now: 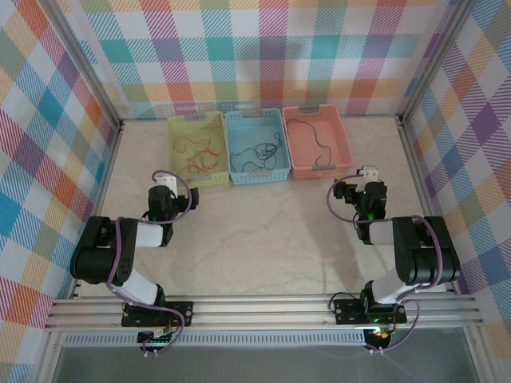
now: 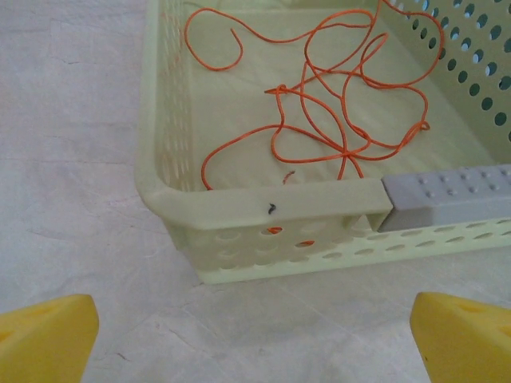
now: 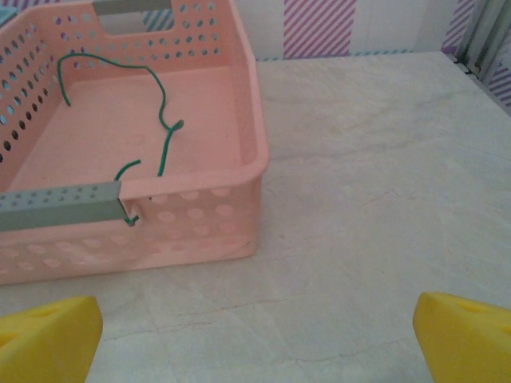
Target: Untangle the cables
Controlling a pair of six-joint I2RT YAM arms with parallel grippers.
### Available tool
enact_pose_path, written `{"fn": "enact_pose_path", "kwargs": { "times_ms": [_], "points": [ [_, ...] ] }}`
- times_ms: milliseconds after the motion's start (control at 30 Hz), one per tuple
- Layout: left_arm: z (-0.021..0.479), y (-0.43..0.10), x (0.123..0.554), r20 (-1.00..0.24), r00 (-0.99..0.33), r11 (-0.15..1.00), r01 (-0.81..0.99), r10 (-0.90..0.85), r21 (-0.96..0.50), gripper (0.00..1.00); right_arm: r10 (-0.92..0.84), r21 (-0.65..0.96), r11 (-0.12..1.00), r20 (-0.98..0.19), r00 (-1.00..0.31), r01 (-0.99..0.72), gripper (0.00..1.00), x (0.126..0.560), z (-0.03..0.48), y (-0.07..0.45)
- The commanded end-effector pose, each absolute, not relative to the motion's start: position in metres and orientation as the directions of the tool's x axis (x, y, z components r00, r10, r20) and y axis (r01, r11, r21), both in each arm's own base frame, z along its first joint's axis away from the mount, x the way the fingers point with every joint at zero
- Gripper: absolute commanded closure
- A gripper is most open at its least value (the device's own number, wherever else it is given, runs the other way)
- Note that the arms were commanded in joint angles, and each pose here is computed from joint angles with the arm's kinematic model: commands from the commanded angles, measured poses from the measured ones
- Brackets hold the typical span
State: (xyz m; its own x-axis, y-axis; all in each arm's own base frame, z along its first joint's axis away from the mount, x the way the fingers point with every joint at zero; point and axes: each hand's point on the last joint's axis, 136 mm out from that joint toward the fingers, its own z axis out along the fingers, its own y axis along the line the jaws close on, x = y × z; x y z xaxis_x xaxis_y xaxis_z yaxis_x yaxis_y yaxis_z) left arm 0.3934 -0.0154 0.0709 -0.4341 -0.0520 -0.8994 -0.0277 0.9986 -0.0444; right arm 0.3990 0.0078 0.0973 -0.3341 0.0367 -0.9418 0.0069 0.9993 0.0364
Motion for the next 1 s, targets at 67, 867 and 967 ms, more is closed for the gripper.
{"fn": "enact_pose_path", "kwargs": {
  "times_ms": [67, 867, 967],
  "points": [
    [0.0783, -0.0162, 0.3982, -0.909, -0.413, 0.998, -0.023, -0.058, -0.053, 0.00, 0.051, 0.058, 0.998, -0.933, -0.356, -0.011, 0.00, 0.3971, 0.0927, 0.0119],
    [0.0785, -0.0160, 0.3984, -0.909, -0.412, 0.998, -0.022, -0.056, -0.051, 0.00, 0.050, 0.060, 0.998, -0.930, -0.363, -0.016, 0.00, 0.3982, 0.0916, 0.0131],
    [0.0782, -0.0162, 0.3982, -0.909, -0.413, 0.998, -0.022, -0.057, -0.052, 0.00, 0.052, 0.062, 0.998, -0.930, -0.365, -0.016, 0.00, 0.3988, 0.0917, 0.0129]
  ]
}}
